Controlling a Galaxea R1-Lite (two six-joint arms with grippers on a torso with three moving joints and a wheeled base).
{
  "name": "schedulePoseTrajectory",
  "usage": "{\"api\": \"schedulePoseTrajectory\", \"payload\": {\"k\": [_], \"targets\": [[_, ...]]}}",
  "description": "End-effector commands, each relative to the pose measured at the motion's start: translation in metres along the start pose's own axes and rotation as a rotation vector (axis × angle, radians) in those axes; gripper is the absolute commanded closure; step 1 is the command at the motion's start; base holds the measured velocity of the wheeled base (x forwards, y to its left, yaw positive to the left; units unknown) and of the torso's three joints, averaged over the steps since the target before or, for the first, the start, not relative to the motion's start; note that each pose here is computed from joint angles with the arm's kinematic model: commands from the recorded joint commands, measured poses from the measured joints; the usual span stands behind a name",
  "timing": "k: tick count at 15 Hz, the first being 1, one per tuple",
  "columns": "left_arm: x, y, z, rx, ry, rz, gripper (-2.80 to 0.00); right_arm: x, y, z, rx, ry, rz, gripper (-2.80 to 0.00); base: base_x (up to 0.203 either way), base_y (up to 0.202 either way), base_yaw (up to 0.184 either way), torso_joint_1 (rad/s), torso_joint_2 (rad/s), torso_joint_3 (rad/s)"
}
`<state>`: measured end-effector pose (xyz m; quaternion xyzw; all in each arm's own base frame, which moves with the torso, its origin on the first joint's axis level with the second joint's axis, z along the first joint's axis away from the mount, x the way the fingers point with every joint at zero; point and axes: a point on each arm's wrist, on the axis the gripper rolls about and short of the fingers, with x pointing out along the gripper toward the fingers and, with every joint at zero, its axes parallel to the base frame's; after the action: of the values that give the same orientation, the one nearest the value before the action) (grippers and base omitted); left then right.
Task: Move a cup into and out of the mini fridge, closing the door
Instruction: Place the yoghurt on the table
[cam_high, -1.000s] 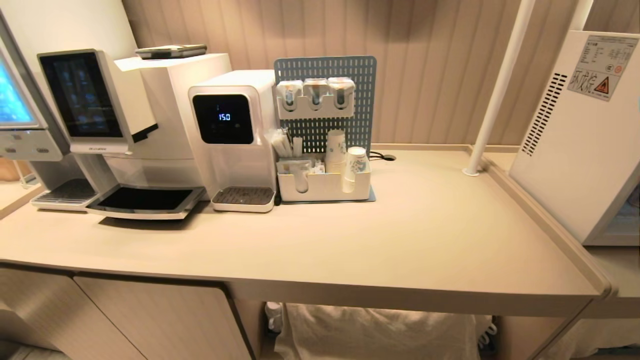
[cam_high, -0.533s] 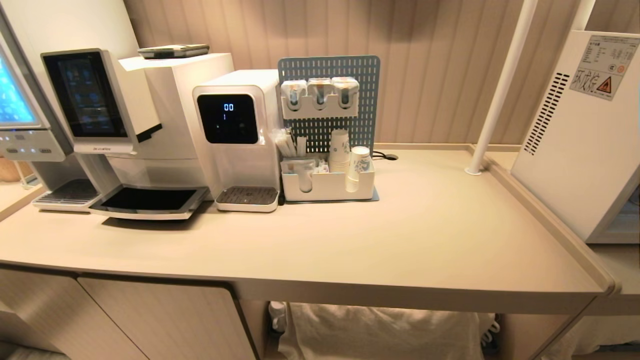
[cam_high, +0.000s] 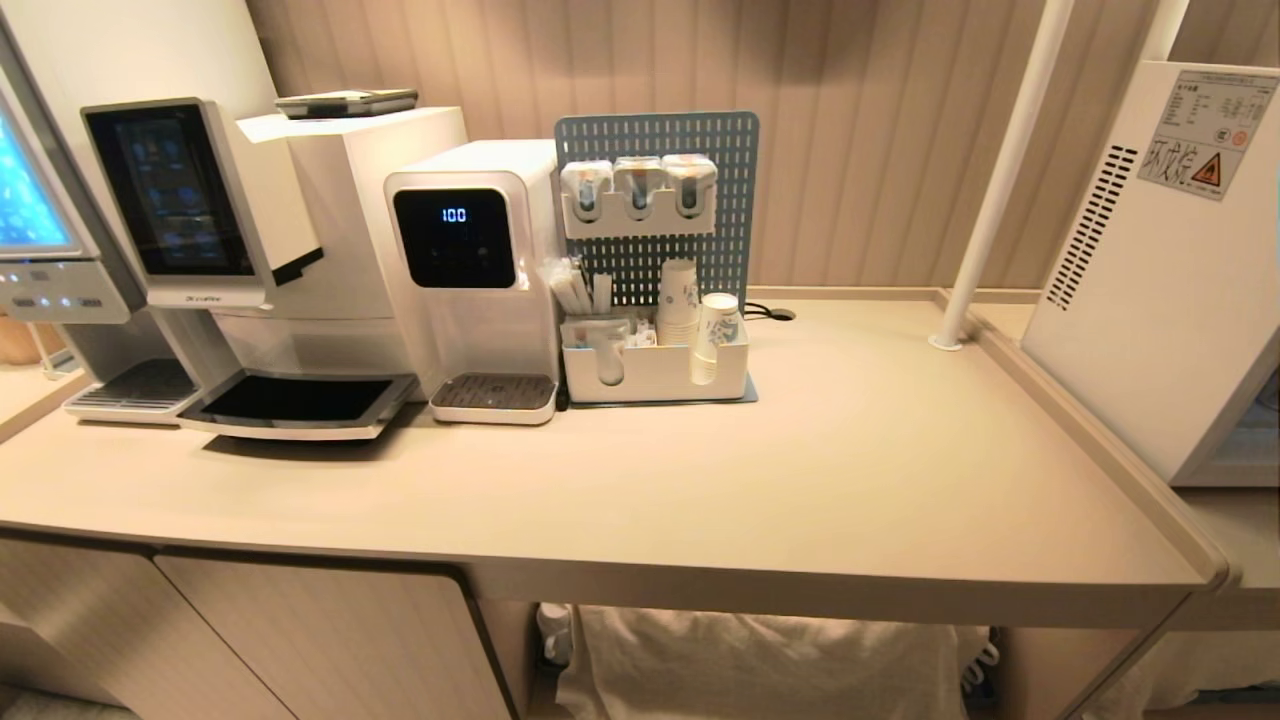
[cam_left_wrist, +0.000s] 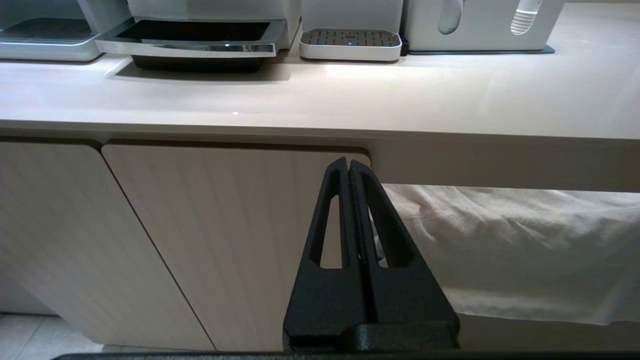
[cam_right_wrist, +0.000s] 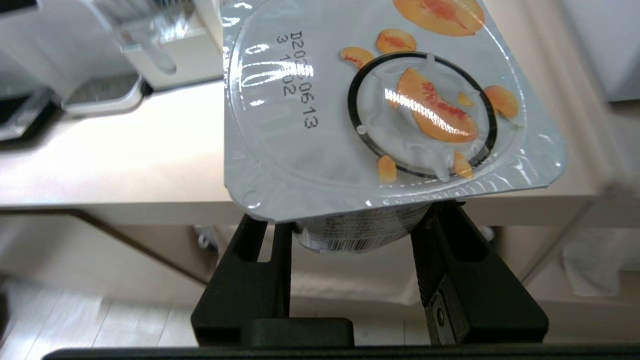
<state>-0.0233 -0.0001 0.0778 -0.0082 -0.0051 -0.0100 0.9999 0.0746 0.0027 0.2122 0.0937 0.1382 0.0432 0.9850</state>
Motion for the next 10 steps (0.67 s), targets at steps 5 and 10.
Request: {"api": "schedulePoseTrajectory", "payload": {"k": [5,10], "targets": [[0.000,0.000,0.000,0.000,-0.003,0.000,0.00,0.167,-0.052,-0.044,-0.020,0.383,0.359,0.00,0.000,0.000,0.000,0.000,0.00,0.000],[0.000,0.000,0.000,0.000,-0.002,0.000,0.00,0.233,-0.067,-0.090,-0.218,0.348,0.489,0.00,0.000,0.000,0.000,0.000,0.00,0.000]]}}
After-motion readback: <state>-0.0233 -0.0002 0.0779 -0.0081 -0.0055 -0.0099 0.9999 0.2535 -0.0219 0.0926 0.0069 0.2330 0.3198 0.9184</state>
